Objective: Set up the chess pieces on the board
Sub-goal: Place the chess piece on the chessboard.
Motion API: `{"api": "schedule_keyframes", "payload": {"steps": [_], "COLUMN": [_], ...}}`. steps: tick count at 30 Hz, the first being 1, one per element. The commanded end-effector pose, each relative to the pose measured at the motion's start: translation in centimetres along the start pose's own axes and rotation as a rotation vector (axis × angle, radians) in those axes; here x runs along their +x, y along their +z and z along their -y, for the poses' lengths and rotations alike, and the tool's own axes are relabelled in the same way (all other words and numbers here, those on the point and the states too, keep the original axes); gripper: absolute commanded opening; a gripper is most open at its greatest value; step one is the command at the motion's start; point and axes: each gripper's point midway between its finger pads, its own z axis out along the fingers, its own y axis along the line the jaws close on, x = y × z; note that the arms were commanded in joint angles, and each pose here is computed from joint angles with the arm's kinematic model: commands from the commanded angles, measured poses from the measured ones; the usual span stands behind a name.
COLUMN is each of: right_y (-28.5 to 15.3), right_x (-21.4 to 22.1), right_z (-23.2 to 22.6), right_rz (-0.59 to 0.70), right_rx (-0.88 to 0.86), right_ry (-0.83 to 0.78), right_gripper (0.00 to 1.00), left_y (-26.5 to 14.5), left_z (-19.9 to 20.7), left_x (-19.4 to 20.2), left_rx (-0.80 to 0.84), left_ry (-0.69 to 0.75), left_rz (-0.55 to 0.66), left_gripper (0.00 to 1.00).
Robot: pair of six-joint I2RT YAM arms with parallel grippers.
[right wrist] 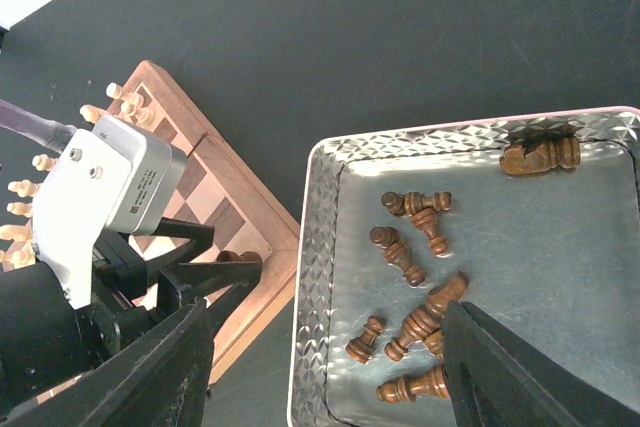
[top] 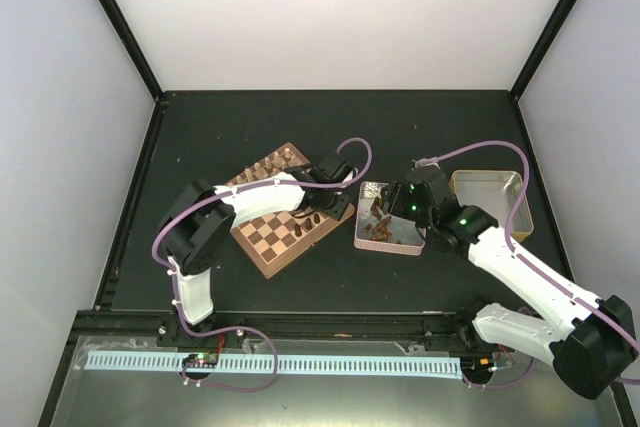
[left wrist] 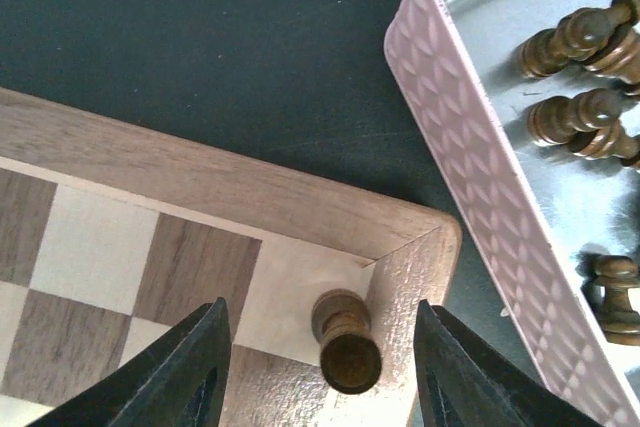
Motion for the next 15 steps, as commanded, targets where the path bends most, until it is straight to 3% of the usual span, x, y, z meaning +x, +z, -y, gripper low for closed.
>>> {"api": "schedule_keyframes", "payload": {"steps": [1, 15], "right_y": [0.3, 0.5], "right_x": [-0.2, -0.2], "right_z": [0.4, 0.3], "right_rz": [0.016, 0.01], "right_rx": [0.011, 0.008], "right_ry": [0.001, 0.001], "right_gripper": [0.64, 0.64], "left_y": [-0.1, 1.0], "left_z": [-0.7, -0.9], "left_x": [-0.7, -0.1], "left_rx": [-0.048, -0.062], "left_ry": [0.01, 0.017], "left_rz": [0.002, -0.027], "left_gripper": [0.52, 0.39]}}
